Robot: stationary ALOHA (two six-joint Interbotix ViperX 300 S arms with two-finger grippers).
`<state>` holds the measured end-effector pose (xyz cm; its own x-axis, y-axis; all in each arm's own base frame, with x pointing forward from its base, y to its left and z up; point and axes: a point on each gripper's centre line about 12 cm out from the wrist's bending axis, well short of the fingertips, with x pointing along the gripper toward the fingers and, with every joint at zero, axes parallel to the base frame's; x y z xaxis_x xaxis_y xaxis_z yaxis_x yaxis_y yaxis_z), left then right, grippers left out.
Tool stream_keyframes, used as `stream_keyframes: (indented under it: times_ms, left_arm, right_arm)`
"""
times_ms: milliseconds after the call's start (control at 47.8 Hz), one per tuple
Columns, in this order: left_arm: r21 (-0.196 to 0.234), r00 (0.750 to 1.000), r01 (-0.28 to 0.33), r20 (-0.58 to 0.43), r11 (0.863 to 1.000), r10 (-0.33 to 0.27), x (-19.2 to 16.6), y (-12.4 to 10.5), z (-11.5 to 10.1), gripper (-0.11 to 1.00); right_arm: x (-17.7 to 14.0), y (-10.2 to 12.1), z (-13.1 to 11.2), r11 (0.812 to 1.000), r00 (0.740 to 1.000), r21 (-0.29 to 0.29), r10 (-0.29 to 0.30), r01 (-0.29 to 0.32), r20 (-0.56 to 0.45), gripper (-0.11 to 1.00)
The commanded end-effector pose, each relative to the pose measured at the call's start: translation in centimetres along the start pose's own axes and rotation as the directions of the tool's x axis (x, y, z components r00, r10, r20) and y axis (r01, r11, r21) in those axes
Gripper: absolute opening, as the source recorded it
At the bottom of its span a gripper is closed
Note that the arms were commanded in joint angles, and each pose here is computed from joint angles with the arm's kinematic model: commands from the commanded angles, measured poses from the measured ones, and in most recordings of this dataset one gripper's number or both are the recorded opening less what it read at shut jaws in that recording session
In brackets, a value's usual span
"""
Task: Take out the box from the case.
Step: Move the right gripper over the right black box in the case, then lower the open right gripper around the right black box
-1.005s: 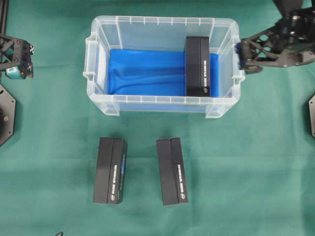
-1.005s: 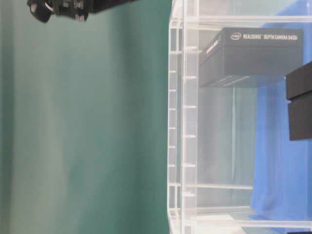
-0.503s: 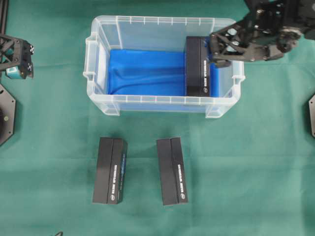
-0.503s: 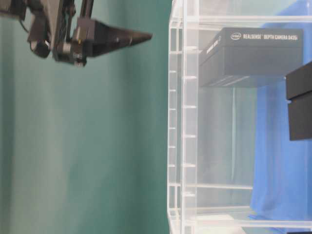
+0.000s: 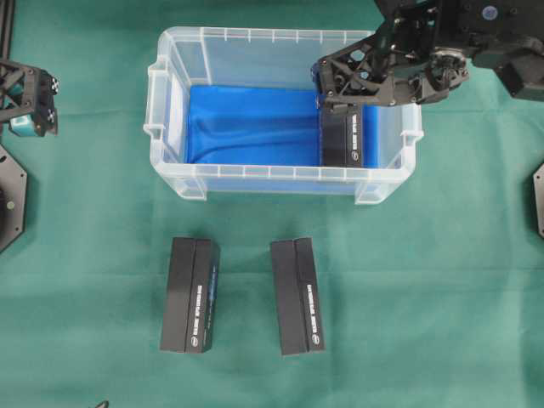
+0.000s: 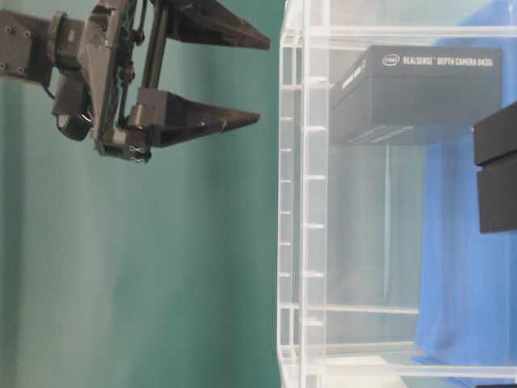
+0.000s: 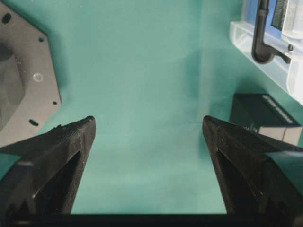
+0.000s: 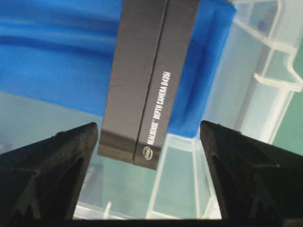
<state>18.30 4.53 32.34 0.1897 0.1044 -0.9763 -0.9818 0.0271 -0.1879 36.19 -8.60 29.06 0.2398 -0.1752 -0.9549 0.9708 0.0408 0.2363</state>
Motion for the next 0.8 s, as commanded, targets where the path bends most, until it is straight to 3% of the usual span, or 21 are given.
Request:
stream_keyframes:
  times_ms: [0,775]
  left_arm:
    - [0.008,1.000,0.017,0.003,1.000,-0.017,-0.39,-0.13,-0.10,0.92]
    - [0.011,1.000,0.016,0.002,1.000,-0.016,-0.36,-0.17,-0.16,0.92]
  right_arm:
    - [-1.21,0.72,0.27,0.999,0.999,0.001,0.052,-0.052,0.013,0.87]
    - [-0.38,1.46,0.29,0.998,0.998,0.000,0.059,-0.059,0.010,0.87]
